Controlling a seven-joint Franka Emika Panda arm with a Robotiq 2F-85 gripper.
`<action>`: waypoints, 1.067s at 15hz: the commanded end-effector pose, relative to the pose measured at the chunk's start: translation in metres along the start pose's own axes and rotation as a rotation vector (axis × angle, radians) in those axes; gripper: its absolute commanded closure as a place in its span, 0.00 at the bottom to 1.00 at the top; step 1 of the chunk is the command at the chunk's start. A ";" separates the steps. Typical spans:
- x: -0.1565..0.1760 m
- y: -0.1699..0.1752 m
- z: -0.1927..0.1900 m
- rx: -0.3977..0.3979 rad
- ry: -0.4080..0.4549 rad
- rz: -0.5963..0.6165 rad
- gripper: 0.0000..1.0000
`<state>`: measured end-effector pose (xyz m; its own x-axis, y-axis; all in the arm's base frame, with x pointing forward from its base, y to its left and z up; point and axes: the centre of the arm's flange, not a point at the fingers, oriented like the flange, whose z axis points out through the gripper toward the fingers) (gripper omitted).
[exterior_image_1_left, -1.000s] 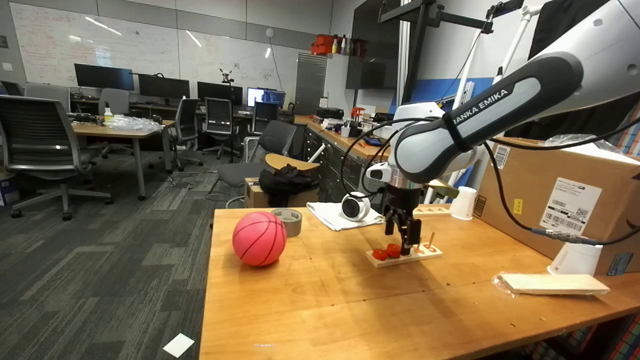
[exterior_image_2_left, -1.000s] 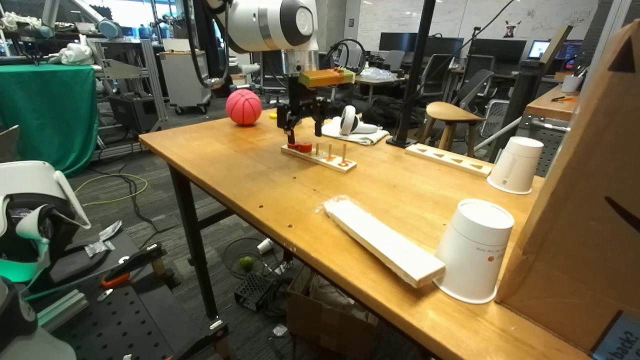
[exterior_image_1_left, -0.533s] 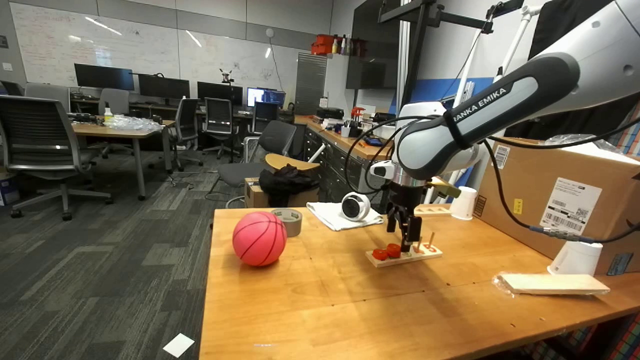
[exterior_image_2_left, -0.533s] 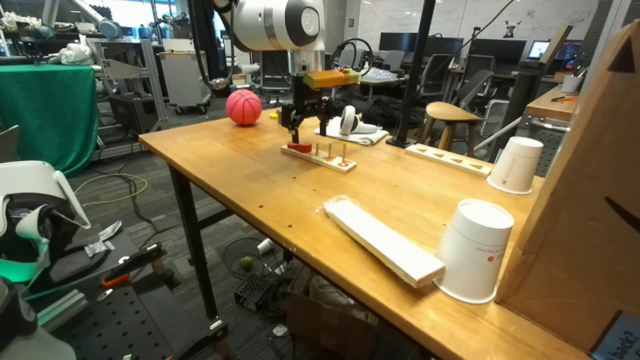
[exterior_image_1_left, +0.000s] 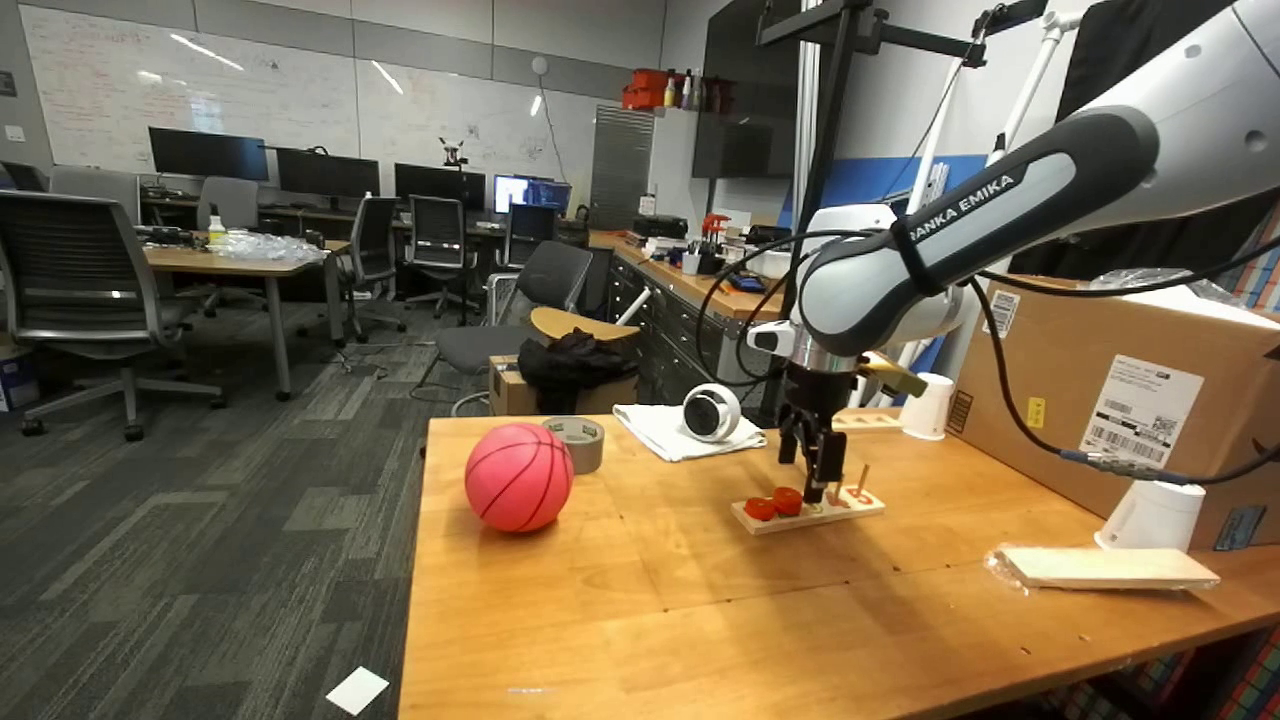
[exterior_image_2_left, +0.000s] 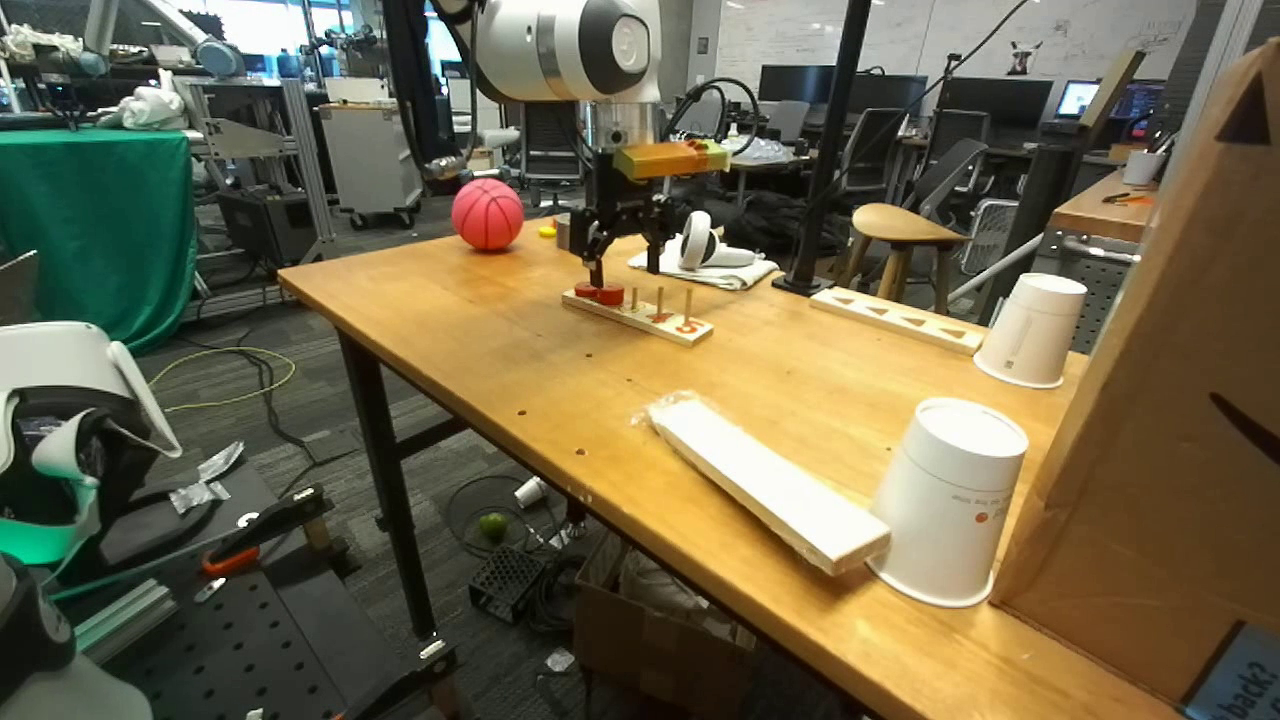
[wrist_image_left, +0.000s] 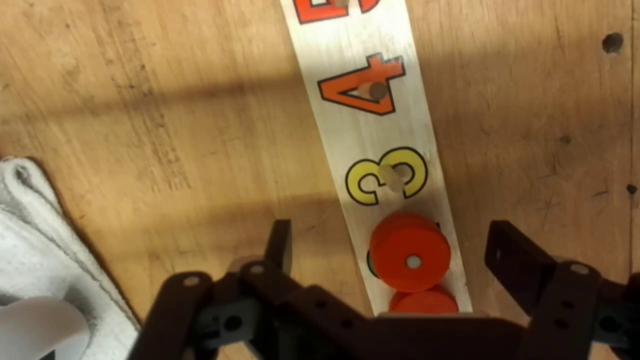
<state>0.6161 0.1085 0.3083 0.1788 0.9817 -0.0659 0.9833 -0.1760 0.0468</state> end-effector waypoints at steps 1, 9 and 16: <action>0.012 0.003 -0.005 -0.003 0.037 0.000 0.00; 0.016 -0.002 0.002 0.008 0.034 -0.003 0.00; 0.017 -0.002 0.002 0.003 0.037 -0.006 0.32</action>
<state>0.6128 0.1238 0.3005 0.1638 0.9853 -0.0496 0.9863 -0.1626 0.0271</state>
